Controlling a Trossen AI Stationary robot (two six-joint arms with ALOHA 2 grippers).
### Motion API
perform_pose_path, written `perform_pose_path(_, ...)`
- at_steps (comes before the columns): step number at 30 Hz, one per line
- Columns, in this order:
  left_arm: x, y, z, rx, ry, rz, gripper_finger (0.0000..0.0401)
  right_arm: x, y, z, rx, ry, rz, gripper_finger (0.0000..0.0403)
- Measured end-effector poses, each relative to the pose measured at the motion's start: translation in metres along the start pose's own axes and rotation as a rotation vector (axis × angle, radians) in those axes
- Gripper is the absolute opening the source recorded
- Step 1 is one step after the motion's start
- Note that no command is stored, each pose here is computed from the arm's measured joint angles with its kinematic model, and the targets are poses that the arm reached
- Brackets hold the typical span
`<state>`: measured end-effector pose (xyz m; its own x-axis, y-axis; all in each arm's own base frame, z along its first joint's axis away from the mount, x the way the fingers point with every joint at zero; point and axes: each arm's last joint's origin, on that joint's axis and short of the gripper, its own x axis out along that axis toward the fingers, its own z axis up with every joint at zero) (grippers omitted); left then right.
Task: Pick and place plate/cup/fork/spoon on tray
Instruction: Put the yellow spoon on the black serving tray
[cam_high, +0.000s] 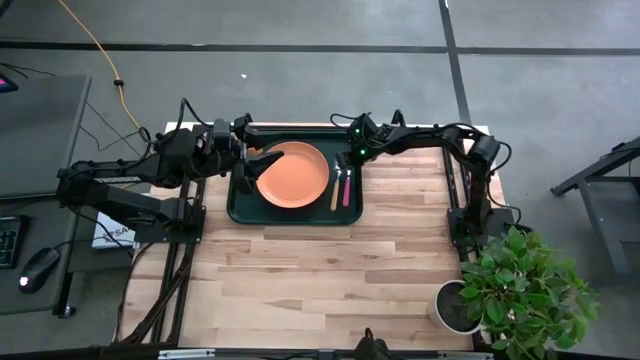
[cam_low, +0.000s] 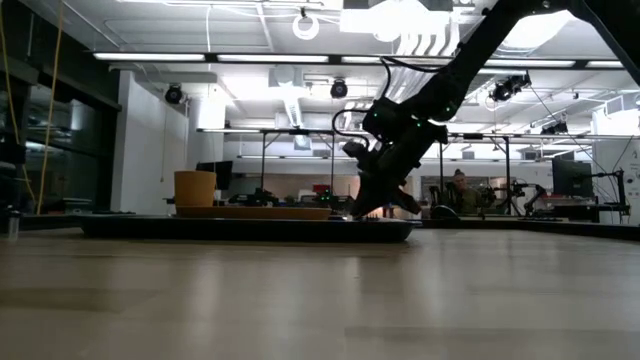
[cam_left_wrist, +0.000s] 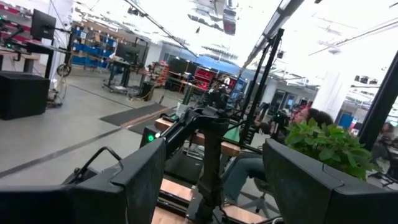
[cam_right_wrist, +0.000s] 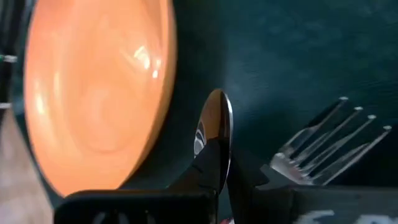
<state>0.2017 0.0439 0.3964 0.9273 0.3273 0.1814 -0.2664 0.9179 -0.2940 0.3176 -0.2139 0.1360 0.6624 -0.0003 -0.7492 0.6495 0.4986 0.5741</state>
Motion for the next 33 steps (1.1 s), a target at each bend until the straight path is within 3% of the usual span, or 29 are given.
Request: perform_pose_path(33,0.0001,0.0000,-0.0001,0.000,0.000,0.000,0.0250,0.0005,-0.0017,0.0034,-0.014,-0.082,-0.089,0.0001)
